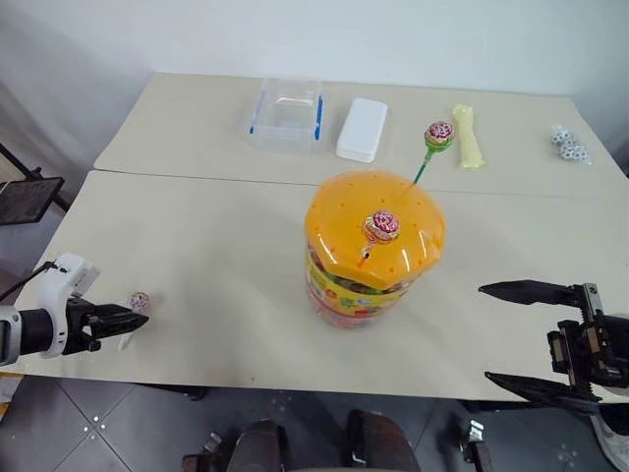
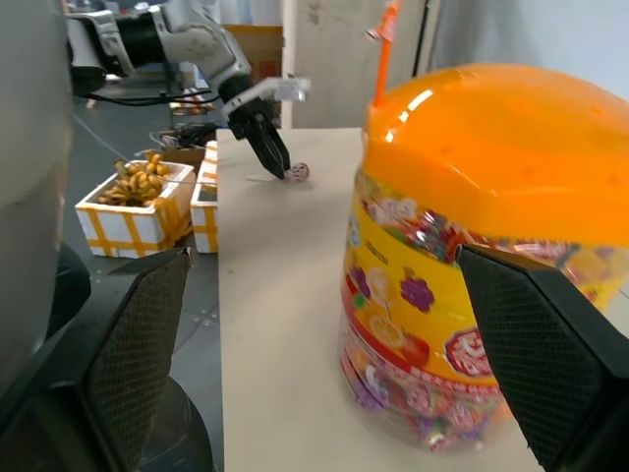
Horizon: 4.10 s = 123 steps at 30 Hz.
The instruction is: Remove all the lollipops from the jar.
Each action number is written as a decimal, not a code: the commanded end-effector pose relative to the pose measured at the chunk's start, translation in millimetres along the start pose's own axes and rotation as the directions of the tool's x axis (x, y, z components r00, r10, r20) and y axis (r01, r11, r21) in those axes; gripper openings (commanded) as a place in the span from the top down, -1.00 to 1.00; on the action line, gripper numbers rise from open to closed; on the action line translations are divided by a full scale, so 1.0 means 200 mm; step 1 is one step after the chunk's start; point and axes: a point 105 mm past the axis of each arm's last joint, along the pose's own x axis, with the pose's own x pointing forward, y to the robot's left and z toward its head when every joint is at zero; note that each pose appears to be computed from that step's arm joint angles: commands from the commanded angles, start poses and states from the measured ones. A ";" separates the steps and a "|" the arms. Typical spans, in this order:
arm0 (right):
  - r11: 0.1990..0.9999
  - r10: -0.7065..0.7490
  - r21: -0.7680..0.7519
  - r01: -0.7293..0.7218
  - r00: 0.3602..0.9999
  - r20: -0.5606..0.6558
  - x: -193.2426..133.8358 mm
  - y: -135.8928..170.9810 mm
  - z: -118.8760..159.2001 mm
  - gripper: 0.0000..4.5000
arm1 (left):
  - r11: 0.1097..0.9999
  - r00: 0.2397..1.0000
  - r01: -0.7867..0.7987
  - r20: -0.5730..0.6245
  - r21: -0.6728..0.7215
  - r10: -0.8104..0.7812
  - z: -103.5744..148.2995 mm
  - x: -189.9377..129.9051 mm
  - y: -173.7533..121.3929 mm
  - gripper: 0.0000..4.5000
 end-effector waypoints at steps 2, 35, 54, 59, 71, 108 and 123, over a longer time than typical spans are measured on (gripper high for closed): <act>0.996 -0.086 -0.015 0.086 0.996 -0.003 -0.07 -0.04 0.02 -1.00 | 0.955 0.963 0.141 0.188 0.262 -0.193 0.23 -0.13 -0.07 -0.27; 0.950 -0.286 -0.072 0.303 0.940 0.187 0.05 0.17 0.23 -1.00 | -0.100 0.098 0.672 -0.221 0.734 -0.970 0.87 0.23 -1.28 -0.82; 0.967 -0.239 -0.015 0.255 0.924 0.299 0.10 0.17 0.30 -1.00 | -0.132 -0.057 0.707 -0.130 0.695 -0.990 0.95 0.16 -1.26 0.99; 0.970 -0.221 -0.018 0.242 0.914 0.341 0.13 0.14 0.31 -1.00 | -0.156 -0.162 0.726 -0.054 0.669 -0.985 1.04 0.04 -1.19 0.99; 0.979 -0.142 -0.116 0.169 0.967 0.210 0.10 0.05 0.26 -1.00 | 0.603 0.463 0.561 0.389 0.568 -0.797 1.12 0.10 -0.62 0.99; 0.907 -0.381 0.153 0.393 0.919 -0.101 -0.07 -0.35 0.12 -1.00 | 0.768 0.735 0.419 0.315 0.484 -0.600 0.56 -0.11 -0.36 -0.60; 0.885 -0.409 0.229 0.406 0.912 -0.038 0.23 -0.59 0.23 -1.00 | 0.544 0.256 0.509 0.486 0.667 -0.836 0.74 0.06 -0.76 -0.99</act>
